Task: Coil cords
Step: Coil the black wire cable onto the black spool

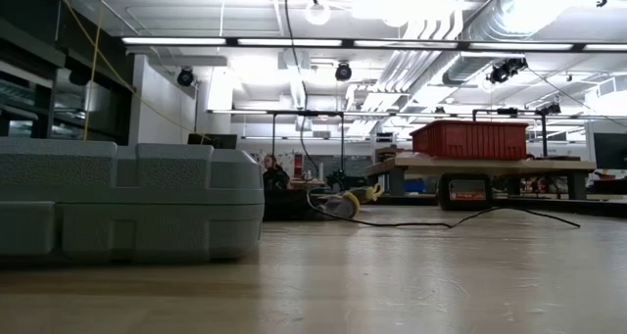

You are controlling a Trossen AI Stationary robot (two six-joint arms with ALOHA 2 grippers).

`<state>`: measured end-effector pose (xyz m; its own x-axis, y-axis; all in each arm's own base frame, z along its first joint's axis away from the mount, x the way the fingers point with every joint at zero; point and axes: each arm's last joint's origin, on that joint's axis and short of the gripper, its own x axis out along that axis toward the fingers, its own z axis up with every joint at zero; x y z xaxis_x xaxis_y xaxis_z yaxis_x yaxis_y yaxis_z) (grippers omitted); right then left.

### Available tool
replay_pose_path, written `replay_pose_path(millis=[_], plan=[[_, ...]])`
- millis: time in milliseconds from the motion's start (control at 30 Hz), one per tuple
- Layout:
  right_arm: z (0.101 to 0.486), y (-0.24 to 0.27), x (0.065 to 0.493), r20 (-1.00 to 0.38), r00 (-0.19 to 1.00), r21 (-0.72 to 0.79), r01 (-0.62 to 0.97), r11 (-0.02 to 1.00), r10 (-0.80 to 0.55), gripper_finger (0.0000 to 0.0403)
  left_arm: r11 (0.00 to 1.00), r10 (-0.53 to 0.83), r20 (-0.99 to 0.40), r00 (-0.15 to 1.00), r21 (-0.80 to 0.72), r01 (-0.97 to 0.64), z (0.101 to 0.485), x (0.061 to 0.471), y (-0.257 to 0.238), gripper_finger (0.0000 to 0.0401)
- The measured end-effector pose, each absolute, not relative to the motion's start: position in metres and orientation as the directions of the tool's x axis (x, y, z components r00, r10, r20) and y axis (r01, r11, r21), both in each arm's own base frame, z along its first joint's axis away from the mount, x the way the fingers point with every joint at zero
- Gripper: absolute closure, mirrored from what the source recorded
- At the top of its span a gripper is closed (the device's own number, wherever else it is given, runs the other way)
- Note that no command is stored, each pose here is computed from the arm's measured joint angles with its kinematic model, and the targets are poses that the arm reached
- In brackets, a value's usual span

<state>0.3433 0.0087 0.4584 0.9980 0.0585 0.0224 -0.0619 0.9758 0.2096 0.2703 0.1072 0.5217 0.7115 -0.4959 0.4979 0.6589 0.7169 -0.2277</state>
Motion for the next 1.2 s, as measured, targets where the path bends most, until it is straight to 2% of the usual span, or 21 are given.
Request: replay_pose_path(millis=[133, 333, 633, 733, 1000, 1200], plan=[[0.454, 0.008, 0.351, 0.027, 0.998, 0.251, -0.054, 0.967, 0.049, 0.0403, 0.776, -0.454, 0.500, 0.738, -0.185, 0.603, 0.521, 0.268, 0.116, 0.0401], [0.448, 0.005, 0.354, -0.013, 0.998, 0.268, 0.068, 0.961, -0.067, 0.0393, 0.832, -0.398, 0.448, 0.801, -0.191, 0.521, 0.514, 0.270, 0.128, 0.0401], [0.443, -0.006, 0.354, -0.059, 0.963, 0.177, 0.269, 0.947, -0.263, 0.0282, 0.853, -0.391, 0.480, 0.785, -0.131, 0.505, 0.518, 0.265, 0.129, 0.0401], [0.442, -0.011, 0.353, -0.069, 0.954, 0.155, 0.300, 0.941, -0.293, 0.0258, 0.854, -0.392, 0.481, 0.784, -0.126, 0.505, 0.518, 0.265, 0.129, 0.0401], [0.432, -0.023, 0.358, -0.118, 0.915, 0.097, 0.398, 0.912, -0.386, 0.0249, 0.862, -0.381, 0.507, 0.773, -0.108, 0.495, 0.526, 0.256, 0.123, 0.0401], [0.423, -0.021, 0.370, -0.126, 0.936, 0.092, 0.340, 0.936, -0.328, 0.0249, 0.874, -0.368, 0.528, 0.765, -0.083, 0.478, 0.532, 0.248, 0.120, 0.0401]])
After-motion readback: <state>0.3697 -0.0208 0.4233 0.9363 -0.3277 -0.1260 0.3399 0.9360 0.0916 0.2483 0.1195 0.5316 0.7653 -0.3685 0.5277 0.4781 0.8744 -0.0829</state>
